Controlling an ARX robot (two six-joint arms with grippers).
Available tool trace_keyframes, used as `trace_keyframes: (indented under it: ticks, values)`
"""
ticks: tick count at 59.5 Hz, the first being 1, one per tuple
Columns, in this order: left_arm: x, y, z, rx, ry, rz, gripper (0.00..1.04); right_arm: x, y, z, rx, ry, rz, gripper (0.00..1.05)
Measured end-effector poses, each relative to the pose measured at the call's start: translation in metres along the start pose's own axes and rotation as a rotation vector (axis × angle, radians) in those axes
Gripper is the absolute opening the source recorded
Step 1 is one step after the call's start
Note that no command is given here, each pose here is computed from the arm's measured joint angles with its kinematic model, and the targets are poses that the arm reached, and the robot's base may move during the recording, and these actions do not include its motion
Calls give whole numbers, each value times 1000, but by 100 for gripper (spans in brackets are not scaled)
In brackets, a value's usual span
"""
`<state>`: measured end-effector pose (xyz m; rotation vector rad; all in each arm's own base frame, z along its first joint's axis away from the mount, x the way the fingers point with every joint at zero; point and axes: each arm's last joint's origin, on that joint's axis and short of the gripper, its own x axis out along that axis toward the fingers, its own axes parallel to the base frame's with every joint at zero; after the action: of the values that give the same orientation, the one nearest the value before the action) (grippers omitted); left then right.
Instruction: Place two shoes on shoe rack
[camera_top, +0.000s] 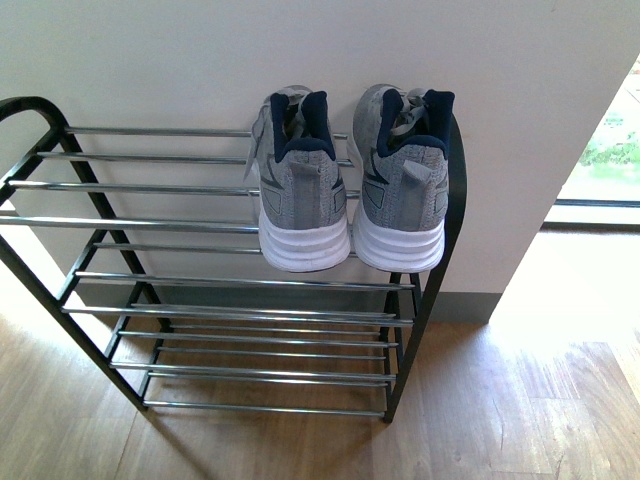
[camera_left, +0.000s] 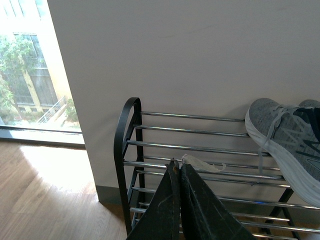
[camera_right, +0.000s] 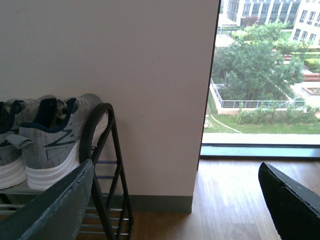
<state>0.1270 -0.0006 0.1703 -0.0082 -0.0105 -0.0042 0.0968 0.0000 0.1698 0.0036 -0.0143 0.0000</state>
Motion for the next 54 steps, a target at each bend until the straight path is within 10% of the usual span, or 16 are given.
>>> trace_keyframes:
  ticks: [54]
  values:
    - [-27,0,-4,0,26,0,1,0,0,0,0,0,0,96]
